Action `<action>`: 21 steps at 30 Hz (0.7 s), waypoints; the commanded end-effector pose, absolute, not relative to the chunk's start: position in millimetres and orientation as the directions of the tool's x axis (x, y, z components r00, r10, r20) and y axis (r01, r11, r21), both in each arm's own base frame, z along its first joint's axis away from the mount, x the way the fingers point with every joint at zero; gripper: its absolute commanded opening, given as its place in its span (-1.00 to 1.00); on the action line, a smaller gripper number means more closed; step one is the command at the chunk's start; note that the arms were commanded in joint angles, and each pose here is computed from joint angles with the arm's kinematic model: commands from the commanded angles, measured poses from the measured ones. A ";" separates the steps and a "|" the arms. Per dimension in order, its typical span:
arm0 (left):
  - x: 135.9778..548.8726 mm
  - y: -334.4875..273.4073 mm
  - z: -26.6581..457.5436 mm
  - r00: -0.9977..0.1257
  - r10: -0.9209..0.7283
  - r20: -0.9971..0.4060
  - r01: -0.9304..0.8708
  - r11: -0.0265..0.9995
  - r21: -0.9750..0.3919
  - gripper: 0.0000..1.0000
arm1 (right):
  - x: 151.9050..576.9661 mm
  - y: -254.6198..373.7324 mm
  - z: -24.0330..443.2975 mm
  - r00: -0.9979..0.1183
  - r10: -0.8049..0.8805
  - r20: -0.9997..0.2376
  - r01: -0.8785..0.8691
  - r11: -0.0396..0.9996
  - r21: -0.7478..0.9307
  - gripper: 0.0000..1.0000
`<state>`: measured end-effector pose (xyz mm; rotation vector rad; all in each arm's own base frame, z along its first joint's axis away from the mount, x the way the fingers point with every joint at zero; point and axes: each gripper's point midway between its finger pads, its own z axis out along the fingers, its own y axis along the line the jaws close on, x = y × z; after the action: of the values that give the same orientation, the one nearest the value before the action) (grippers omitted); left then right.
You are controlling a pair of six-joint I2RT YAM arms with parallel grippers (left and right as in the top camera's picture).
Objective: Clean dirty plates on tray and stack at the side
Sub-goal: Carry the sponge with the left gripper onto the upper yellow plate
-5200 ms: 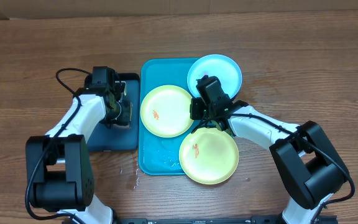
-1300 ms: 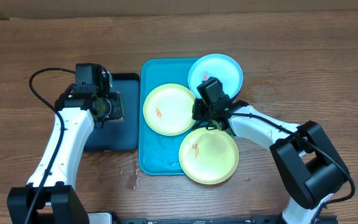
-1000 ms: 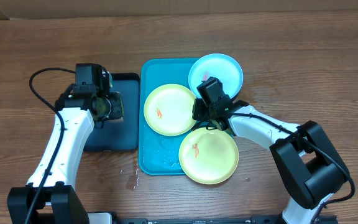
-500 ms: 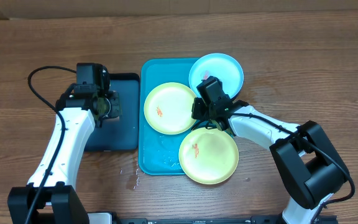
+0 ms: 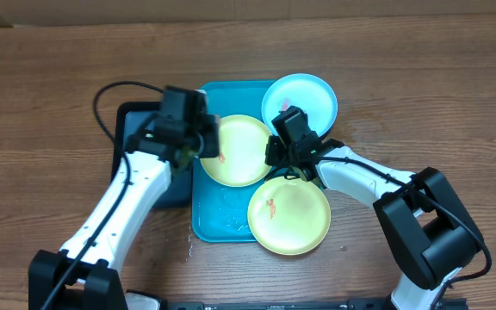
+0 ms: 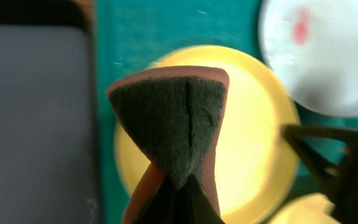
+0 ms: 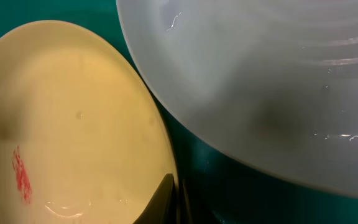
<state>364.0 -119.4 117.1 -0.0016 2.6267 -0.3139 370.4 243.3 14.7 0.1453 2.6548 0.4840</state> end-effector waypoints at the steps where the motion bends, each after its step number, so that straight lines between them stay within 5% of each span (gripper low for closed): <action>1: 365.5 -137.0 120.3 -0.882 -0.124 -0.455 0.009 0.960 -0.280 -0.91 | 369.4 243.8 12.1 -0.899 0.180 -0.398 0.030 0.934 0.356 -0.92; 21: 372.6 -133.5 61.0 -0.931 -0.083 -0.356 0.001 0.973 -0.230 -0.91 | 368.8 243.5 11.7 -0.901 0.179 -0.396 0.030 0.935 0.354 -0.92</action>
<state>367.5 -131.4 59.9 -0.0905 2.7534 -0.3140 369.8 242.9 14.2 0.1460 2.6580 0.4818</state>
